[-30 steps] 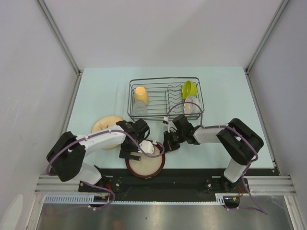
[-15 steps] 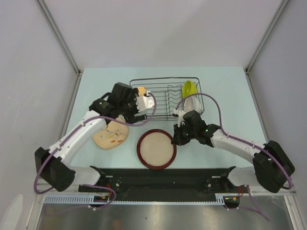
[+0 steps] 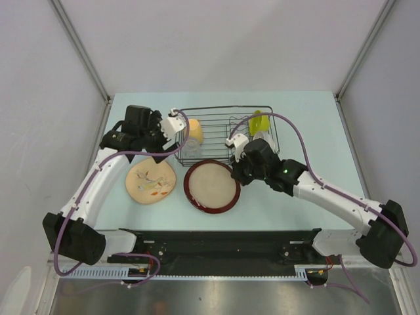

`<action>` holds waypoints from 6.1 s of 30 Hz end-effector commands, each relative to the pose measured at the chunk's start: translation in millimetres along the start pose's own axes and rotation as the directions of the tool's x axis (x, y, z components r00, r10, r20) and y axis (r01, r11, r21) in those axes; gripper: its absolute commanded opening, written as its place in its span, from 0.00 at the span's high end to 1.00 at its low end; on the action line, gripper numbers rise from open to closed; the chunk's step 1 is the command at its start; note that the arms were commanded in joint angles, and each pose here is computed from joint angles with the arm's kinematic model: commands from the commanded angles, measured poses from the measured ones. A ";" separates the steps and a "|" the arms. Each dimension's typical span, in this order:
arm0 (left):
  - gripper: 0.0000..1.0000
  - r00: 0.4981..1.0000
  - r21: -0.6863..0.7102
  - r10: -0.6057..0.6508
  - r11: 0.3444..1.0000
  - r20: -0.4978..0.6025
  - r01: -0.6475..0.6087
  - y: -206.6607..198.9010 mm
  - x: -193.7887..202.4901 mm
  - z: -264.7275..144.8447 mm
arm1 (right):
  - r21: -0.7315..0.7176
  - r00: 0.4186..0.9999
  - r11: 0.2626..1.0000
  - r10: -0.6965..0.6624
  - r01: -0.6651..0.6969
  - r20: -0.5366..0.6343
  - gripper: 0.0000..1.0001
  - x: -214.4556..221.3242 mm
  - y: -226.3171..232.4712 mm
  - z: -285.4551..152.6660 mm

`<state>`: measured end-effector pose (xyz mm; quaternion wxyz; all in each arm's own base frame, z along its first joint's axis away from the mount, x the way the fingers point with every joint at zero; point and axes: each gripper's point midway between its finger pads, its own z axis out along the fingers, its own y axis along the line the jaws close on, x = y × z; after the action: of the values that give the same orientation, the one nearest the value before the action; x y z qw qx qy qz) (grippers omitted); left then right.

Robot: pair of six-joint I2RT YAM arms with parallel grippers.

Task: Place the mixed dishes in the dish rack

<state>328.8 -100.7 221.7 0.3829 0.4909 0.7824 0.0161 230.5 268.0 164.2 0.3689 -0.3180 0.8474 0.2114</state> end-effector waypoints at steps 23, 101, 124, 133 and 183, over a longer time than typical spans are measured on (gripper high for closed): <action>0.00 0.985 -0.005 -0.167 0.986 0.054 0.167 16.3 25.6 -9.6 | 0.704 0.675 0.687 -0.607 0.180 0.420 1.00 -268.5 -89.5 -120.9; 0.00 0.957 0.009 -0.279 0.960 -0.078 0.281 26.7 77.0 31.8 | 0.824 0.537 0.384 -0.836 0.417 0.117 1.00 -285.9 -209.4 -42.2; 0.00 0.949 -0.019 -0.312 0.950 -0.053 0.311 30.5 65.9 13.9 | 0.746 0.616 0.507 -0.769 0.431 0.167 1.00 -213.3 -209.6 -47.3; 0.00 0.939 0.002 -0.338 0.941 -0.059 0.338 25.6 66.2 17.6 | 0.721 0.516 0.429 -0.849 0.545 0.115 1.00 -211.7 -191.0 -45.9; 0.00 0.925 0.156 -0.380 0.912 -0.031 0.380 -1.4 6.4 58.3 | 0.511 0.561 0.563 -0.809 0.650 0.177 1.00 -163.2 -197.9 39.4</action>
<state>360.5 -121.0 159.5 0.3116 0.3554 0.8715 -0.1309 470.8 201.9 226.5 0.6122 -0.5460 0.5617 -0.1075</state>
